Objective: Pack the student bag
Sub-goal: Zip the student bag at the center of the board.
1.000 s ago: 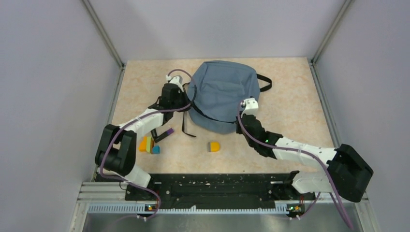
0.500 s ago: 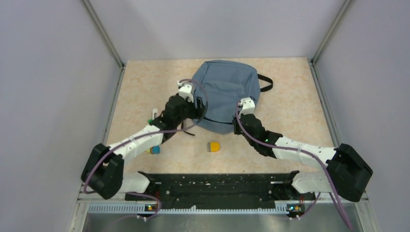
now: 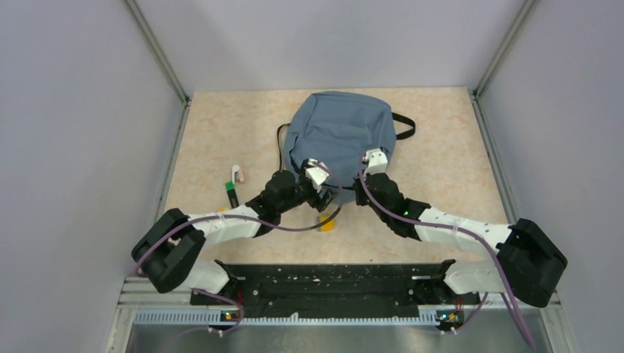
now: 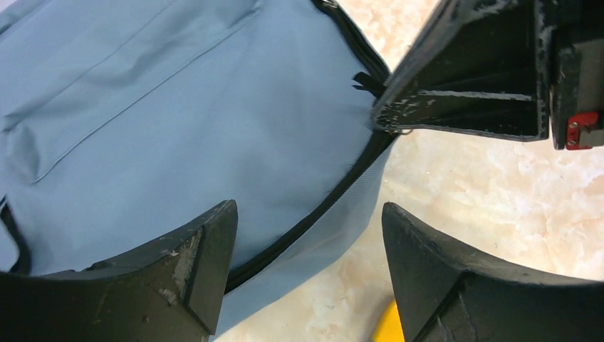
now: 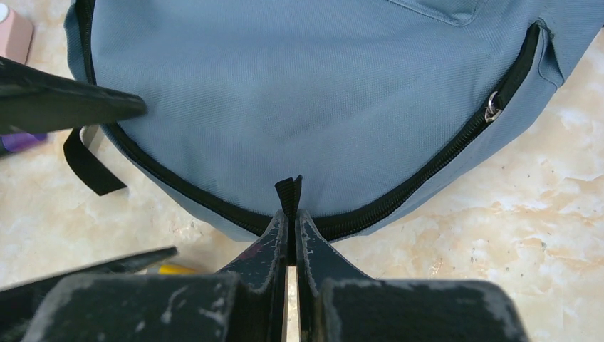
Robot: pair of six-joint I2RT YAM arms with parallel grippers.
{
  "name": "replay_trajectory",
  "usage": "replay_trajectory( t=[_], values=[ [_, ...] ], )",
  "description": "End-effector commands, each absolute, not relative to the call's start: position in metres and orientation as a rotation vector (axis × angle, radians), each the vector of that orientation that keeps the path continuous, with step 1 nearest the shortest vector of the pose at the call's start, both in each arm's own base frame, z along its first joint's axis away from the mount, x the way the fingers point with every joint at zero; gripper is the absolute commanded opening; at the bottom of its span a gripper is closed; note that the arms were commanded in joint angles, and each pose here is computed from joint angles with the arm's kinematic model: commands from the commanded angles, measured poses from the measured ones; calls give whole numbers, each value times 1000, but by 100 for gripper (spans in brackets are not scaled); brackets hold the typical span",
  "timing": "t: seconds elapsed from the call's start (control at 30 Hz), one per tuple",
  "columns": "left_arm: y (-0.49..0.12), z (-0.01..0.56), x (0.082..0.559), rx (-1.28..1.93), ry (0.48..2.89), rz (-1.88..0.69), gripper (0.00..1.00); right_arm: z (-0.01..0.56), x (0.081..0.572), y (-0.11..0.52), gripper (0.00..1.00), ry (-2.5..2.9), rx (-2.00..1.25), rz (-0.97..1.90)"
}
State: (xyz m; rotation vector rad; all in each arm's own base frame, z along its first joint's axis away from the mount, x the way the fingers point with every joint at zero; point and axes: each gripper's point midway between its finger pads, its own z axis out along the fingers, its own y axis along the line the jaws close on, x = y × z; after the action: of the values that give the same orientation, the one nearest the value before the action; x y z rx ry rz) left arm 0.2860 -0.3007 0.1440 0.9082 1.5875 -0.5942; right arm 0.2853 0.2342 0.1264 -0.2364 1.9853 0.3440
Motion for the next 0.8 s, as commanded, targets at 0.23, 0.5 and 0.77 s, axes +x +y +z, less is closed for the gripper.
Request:
replay_trajectory(
  t=[0.23,0.5,0.77],
  values=[
    [-340,141,290,1016,1419,-509,83,155,291,247,0,1934,-206,430],
    [-352,137,296,994,1413,-441,76,152,292,246,0,1939,-204,417],
    [-340,139,298,933,1428,-357,19,153,295,234,0,1942,-154,379]
  ],
)
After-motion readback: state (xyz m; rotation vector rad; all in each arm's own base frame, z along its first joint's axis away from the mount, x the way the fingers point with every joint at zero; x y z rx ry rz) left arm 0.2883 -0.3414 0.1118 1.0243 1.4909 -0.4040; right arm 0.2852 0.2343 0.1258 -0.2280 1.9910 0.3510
